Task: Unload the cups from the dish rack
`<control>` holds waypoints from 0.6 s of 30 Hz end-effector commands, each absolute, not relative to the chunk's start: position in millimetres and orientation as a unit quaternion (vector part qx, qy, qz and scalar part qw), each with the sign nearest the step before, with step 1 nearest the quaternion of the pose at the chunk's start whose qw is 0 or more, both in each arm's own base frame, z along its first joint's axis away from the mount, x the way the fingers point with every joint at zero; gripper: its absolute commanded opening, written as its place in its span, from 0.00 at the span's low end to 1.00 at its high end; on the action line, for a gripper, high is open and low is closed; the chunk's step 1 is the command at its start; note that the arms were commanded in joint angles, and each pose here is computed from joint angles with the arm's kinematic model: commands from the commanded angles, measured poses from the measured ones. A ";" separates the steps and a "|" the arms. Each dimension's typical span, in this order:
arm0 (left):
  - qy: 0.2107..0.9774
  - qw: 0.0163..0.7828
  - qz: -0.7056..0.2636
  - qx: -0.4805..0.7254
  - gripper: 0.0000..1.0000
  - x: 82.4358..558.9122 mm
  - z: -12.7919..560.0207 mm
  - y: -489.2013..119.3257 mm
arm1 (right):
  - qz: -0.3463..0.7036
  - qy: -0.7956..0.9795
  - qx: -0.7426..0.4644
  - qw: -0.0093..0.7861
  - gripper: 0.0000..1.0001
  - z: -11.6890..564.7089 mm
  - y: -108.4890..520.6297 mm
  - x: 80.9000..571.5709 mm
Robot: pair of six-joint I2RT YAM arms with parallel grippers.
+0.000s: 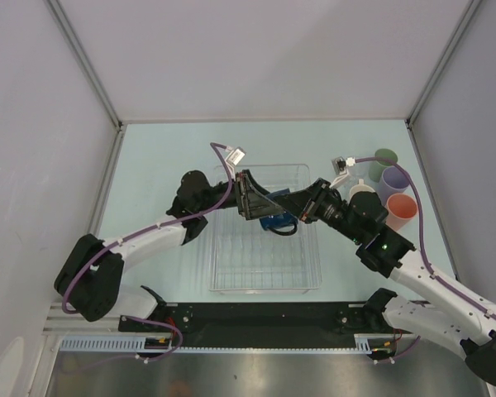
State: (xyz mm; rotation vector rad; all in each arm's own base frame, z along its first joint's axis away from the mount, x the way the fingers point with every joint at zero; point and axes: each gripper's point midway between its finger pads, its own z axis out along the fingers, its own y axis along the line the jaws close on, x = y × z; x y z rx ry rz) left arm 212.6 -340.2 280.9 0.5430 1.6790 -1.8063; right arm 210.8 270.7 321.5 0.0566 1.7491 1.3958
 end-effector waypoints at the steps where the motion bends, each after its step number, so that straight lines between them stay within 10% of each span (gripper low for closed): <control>1: 0.719 0.364 -0.592 0.029 0.84 300.9 248.8 -303.3 | 0.536 0.677 -0.003 0.504 0.00 344.4 249.8 209.2; 18: 0.776 0.318 -0.543 -0.042 0.86 321.7 201.8 -281.5 | 0.536 0.680 -0.004 0.501 0.00 340.2 253.9 212.5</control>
